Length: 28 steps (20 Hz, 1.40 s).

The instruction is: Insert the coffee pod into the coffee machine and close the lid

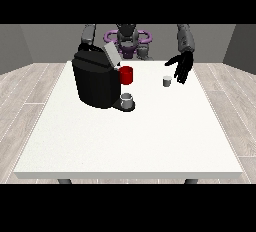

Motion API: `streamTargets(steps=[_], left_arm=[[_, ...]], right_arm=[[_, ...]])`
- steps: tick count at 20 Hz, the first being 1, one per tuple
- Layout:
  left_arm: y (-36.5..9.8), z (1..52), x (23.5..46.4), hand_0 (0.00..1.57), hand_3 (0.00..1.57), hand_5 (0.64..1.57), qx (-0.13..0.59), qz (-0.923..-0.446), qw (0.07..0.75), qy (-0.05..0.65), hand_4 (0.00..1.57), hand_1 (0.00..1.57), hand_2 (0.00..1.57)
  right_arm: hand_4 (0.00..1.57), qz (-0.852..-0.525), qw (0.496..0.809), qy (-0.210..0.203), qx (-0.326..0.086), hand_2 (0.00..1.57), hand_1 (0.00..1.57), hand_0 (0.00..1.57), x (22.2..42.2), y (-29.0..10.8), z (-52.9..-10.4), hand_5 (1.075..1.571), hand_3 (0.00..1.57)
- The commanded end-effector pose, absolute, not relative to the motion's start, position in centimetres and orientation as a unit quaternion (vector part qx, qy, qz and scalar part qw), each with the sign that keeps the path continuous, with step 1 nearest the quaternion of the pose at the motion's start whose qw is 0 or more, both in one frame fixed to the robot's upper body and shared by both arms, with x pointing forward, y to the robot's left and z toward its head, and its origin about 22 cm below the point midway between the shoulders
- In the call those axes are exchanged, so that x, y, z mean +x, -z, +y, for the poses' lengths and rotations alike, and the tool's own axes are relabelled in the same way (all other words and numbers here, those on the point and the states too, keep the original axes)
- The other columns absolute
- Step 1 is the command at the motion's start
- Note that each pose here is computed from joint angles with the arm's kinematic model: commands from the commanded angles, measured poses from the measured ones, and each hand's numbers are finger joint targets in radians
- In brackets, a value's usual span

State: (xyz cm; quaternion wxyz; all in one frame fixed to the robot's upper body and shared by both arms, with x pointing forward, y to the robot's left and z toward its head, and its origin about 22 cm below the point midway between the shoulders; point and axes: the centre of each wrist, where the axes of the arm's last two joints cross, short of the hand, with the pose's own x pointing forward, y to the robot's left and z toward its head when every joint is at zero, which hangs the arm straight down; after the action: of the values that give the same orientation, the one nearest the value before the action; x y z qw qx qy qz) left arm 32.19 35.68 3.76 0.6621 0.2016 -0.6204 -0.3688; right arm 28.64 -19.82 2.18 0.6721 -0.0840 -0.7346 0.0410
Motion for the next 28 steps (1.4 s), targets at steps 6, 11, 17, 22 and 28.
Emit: streamTargets(steps=[6, 11, 17, 22, 28], left_arm=[[-1.0, 33.9, 33.9, 0.49, 0.49, 1.571, 0.239, -0.599, 0.649, 0.405, 0.0, 0.49, 0.72], [-0.6, 32.1, 34.9, 0.89, 0.82, 1.571, 0.285, -0.603, 0.612, 0.424, 0.38, 0.89, 0.96], [-1.8, 32.8, 35.9, 0.82, 0.8, 1.571, 0.313, -0.56, 0.583, 0.499, 0.37, 0.82, 0.96], [1.4, 32.4, 34.4, 0.88, 0.82, 1.571, 0.312, -0.51, 0.584, 0.55, 0.28, 0.88, 1.0], [0.0, 33.0, 36.0, 0.79, 0.87, 1.571, 0.306, -0.502, 0.588, 0.555, 0.4, 0.79, 0.98]], right_arm=[[0.0, -0.715, 0.691, -0.057, -0.087, 0.0, 0.0, 0.0, 29.2, 0.0, -21.2, 1.571, 0.0], [0.0, -0.711, 0.696, -0.063, -0.082, 0.0, 0.0, 0.0, 30.0, -1.0, -20.5, 1.571, 0.0], [0.0, -0.707, 0.701, -0.062, -0.069, 0.0, 0.0, 0.0, 30.4, -0.6, -19.3, 1.571, 0.0], [0.0, -0.695, 0.713, -0.059, -0.071, 0.0, 0.0, 0.0, 29.5, 1.2, -20.1, 1.571, 0.0], [0.0, -0.692, 0.709, -0.06, -0.118, 0.0, 0.0, 0.0, 30.1, 1.9, -21.8, 1.571, 0.0]])
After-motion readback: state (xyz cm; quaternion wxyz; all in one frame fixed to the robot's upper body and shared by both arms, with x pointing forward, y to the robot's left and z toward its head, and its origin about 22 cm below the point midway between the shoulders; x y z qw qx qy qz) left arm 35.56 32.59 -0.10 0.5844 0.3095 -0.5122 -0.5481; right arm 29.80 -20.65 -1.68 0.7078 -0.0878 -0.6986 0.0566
